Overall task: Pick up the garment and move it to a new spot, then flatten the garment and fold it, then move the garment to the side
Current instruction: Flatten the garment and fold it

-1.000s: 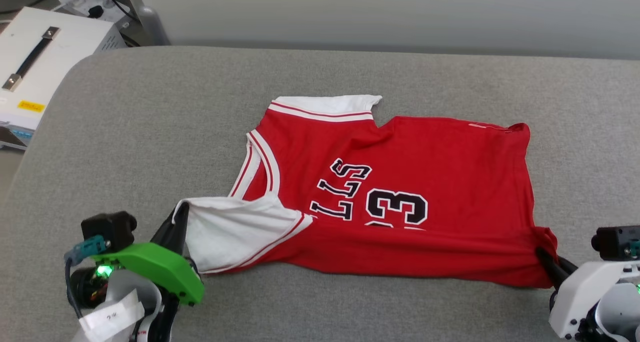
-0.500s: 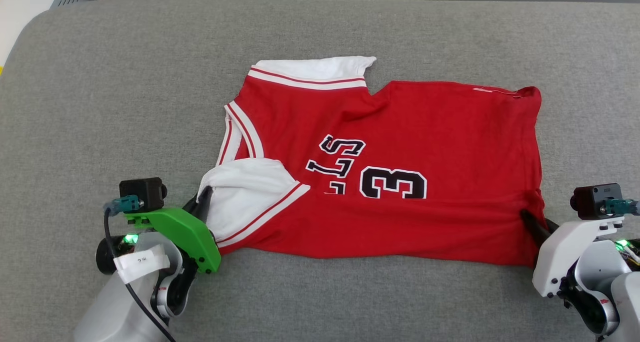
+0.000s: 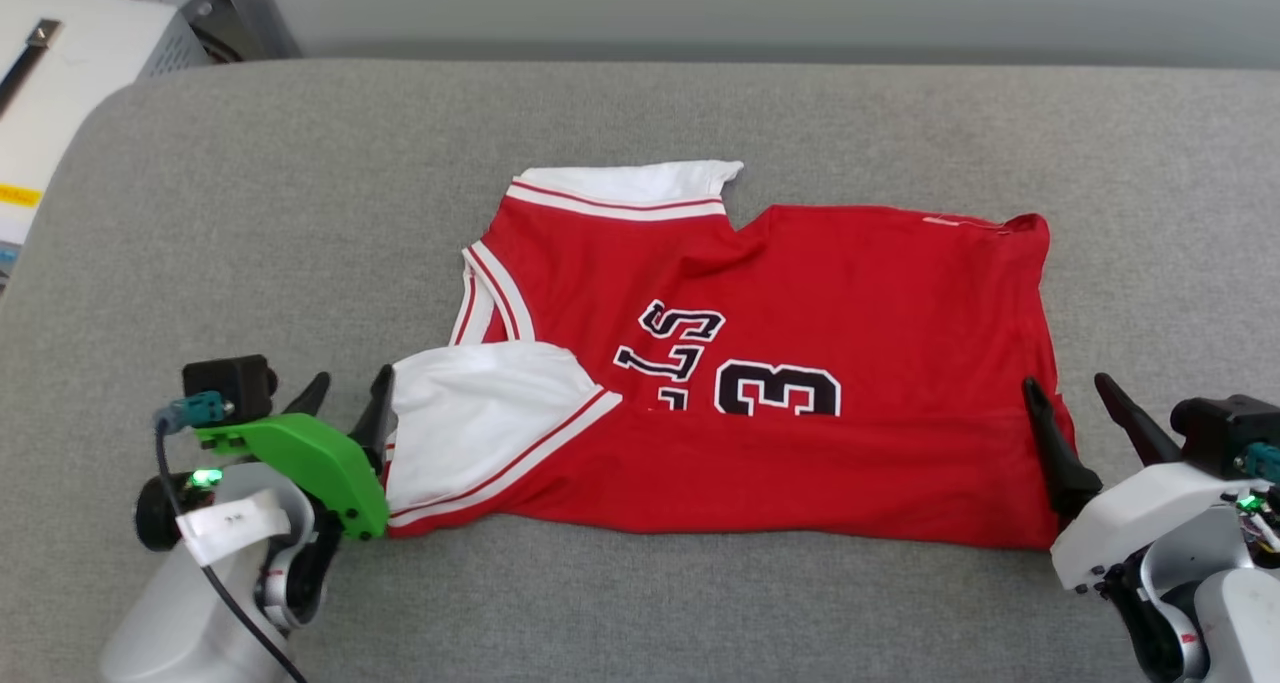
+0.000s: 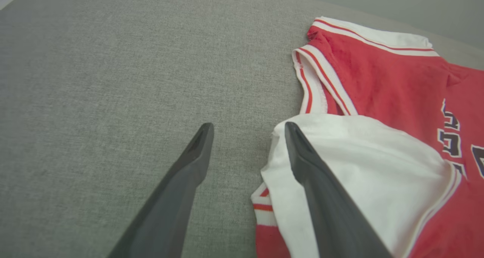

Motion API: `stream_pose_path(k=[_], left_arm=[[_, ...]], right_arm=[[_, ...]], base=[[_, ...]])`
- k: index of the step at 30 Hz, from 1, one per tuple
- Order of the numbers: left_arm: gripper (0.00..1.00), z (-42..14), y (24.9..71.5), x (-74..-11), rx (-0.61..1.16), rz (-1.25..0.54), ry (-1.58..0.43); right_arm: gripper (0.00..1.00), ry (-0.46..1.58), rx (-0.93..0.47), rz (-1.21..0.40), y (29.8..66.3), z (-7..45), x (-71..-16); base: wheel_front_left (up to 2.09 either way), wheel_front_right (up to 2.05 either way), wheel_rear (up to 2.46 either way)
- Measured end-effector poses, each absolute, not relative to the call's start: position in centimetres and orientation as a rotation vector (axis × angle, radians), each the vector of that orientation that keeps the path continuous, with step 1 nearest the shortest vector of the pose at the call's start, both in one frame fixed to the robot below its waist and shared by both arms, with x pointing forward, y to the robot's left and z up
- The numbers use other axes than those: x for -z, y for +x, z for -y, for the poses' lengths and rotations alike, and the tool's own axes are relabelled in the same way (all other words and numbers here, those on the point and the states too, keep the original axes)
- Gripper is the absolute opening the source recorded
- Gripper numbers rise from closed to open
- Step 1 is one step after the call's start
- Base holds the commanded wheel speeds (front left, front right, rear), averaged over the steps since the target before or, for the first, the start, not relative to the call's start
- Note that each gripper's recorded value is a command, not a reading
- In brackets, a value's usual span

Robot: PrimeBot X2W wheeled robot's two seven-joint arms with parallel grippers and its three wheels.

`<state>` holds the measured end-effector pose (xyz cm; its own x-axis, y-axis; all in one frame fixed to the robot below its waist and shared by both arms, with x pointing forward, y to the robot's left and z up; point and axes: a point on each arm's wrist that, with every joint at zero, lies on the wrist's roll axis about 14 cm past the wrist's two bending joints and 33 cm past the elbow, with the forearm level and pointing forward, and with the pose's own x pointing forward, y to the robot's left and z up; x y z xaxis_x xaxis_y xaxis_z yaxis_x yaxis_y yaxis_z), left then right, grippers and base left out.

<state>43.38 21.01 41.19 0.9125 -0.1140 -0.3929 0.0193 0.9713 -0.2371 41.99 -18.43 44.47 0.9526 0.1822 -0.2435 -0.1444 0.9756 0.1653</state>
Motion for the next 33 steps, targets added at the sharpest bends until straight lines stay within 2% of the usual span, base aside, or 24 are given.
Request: stream_pose_path(k=[5, 11, 14, 27, 28, 29, 30, 31, 33], left_arm=[[1.00, -22.6, 42.9, -43.0, 0.094, -0.453, -0.167], [1.00, -21.5, 39.8, -41.9, 0.203, -0.705, -0.159], [1.00, -20.6, 38.5, -41.1, 0.238, -0.804, -0.165], [1.00, -18.7, 37.7, -36.2, 0.258, -1.032, -0.162], [0.91, -18.5, 37.7, -35.7, 0.265, -1.056, -0.159], [0.52, -18.3, 37.8, -35.5, 0.268, -1.068, -0.159], [0.22, -18.2, 37.9, -35.3, 0.271, -1.075, -0.163], [0.00, -18.1, 38.0, -35.1, 0.272, -1.080, -0.163], [0.00, -17.9, 38.3, -35.0, 0.277, -1.076, -0.166]], right_arm=[[1.00, 0.155, -0.164, -0.175, 40.9, 17.6, -46.9], [1.00, 0.168, -0.144, -0.130, 39.1, 17.6, -48.8], [1.00, 0.173, -0.132, -0.129, 38.7, 17.8, -49.1], [1.00, 0.195, -0.090, -0.225, 39.0, 18.6, -46.4], [1.00, 0.196, -0.080, -0.234, 39.1, 18.9, -46.1], [1.00, 0.197, -0.072, -0.239, 39.1, 19.1, -45.9], [1.00, 0.197, -0.061, -0.245, 39.1, 19.5, -45.7], [1.00, 0.196, -0.050, -0.256, 39.0, 19.8, -45.5], [1.00, 0.198, -0.037, -0.271, 38.9, 20.3, -45.2]], base=[[0.00, 0.00, 0.00], [0.00, 0.00, 0.00], [0.00, 0.00, 0.00], [0.00, 0.00, 0.00], [0.00, 0.00, 0.00], [0.00, 0.00, 0.00], [0.00, 0.00, 0.00], [0.00, 0.00, 0.00], [0.00, 0.00, 0.00]])
